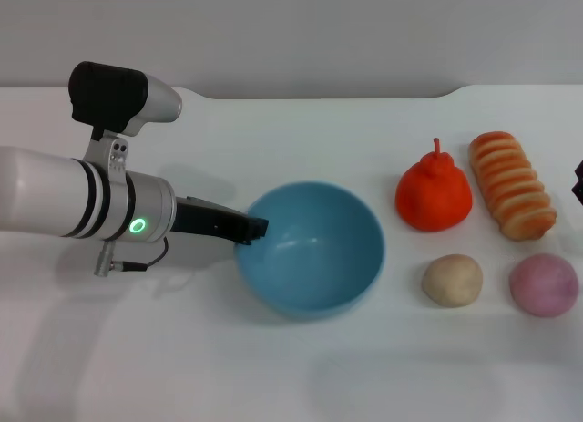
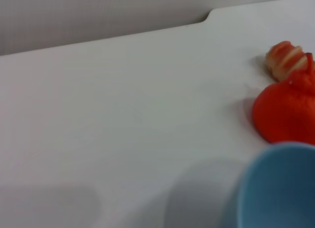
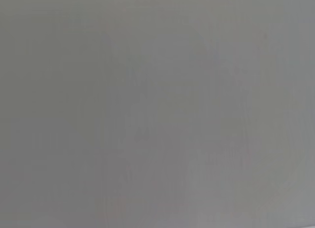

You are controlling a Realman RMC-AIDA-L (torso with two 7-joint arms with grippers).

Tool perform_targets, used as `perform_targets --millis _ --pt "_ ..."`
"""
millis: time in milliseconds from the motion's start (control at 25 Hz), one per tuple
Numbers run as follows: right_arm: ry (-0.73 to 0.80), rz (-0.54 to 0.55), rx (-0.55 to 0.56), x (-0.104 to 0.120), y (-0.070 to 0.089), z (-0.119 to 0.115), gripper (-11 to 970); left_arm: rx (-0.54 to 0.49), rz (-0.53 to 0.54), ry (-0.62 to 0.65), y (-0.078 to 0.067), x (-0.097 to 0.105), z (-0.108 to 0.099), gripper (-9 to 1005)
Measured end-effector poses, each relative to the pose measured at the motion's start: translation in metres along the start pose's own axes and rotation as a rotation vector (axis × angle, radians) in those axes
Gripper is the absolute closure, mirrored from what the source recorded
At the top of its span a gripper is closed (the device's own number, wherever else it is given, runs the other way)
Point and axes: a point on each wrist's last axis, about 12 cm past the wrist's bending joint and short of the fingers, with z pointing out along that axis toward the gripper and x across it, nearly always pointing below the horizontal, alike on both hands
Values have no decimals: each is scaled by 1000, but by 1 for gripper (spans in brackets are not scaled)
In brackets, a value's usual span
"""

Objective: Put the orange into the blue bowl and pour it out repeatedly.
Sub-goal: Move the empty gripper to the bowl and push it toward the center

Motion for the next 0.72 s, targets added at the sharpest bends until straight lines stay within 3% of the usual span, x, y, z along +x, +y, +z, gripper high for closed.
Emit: perform_targets --millis 320,400,520,720 --pt "0 -2 2 0 0 0 132 4 -6 10 1 2 0 982" --pt "-2 -2 2 0 0 0 132 8 -2 3 0 0 -1 987" --pt "-10 2 6 -2 -1 1 133 5 41 -25 -3 -16 -6 995" --pt "-16 76 -21 -5 -2 6 133 -78 164 -64 3 -59 -28 997"
